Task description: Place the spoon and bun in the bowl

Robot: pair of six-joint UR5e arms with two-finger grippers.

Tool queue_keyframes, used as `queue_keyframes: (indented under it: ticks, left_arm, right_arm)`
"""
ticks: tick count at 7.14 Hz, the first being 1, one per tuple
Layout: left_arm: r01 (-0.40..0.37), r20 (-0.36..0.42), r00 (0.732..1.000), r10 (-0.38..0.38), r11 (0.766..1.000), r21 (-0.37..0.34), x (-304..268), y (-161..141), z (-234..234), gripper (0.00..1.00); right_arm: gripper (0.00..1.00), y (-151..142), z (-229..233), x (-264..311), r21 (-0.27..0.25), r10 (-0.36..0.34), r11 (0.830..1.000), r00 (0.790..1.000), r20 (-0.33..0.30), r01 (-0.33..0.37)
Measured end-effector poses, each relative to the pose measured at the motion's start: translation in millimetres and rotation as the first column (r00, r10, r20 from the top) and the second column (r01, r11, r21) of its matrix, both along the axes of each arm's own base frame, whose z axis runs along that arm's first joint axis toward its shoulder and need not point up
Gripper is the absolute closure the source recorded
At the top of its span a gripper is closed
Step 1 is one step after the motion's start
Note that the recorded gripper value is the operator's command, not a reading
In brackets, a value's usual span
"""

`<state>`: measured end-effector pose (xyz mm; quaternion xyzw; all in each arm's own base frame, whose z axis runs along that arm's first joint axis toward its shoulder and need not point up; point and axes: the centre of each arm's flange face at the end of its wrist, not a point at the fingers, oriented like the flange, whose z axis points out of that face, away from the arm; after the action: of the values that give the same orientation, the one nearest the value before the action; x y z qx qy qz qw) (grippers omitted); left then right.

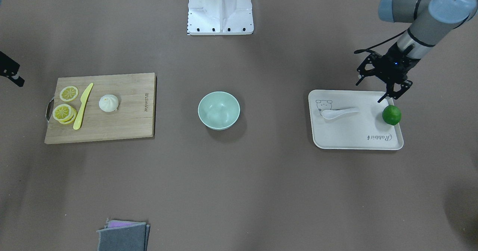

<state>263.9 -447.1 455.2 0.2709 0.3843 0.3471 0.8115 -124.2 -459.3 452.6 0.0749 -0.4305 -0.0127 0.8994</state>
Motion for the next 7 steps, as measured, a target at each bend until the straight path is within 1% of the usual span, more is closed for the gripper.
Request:
queue_keyframes:
  ticks: [1, 2, 3, 4, 5, 7]
  left_arm:
    - [-0.024, 0.01, 1.0, 0.024, 1.0, 0.013, 18, 3, 0, 0.26]
    - [-0.051, 0.024, 0.998, 0.05, 0.998, 0.024, 34, 6, 4, 0.27]
    - [-0.078, 0.053, 0.996, 0.075, 0.996, 0.053, 42, 8, 13, 0.27]
    - [-0.107, 0.088, 0.991, 0.099, 0.991, 0.086, 48, 5, 24, 0.29]
    - [-0.123, 0.112, 0.987, 0.111, 0.987, 0.106, 53, 0, 32, 0.31]
    - [-0.133, 0.134, 0.984, 0.115, 0.983, 0.13, 66, -14, 35, 0.37]
  right_arm:
    - [0.0, 4, -9, -24, -0.005, -0.016, 1.0, 1.0, -0.002, 0.016]
    - [0.0, 10, -18, -45, -0.013, -0.033, 0.999, 0.999, 0.003, 0.033]
    - [0.0, 15, -25, -61, -0.02, -0.047, 0.999, 0.999, 0.01, 0.047]
    - [0.0, 18, -30, -71, -0.022, -0.059, 0.998, 0.998, 0.015, 0.059]
    - [0.0, 22, -32, -81, -0.022, -0.077, 0.997, 0.997, 0.017, 0.077]
    - [0.0, 28, -39, -99, -0.008, -0.112, 0.994, 0.993, 0.021, 0.112]
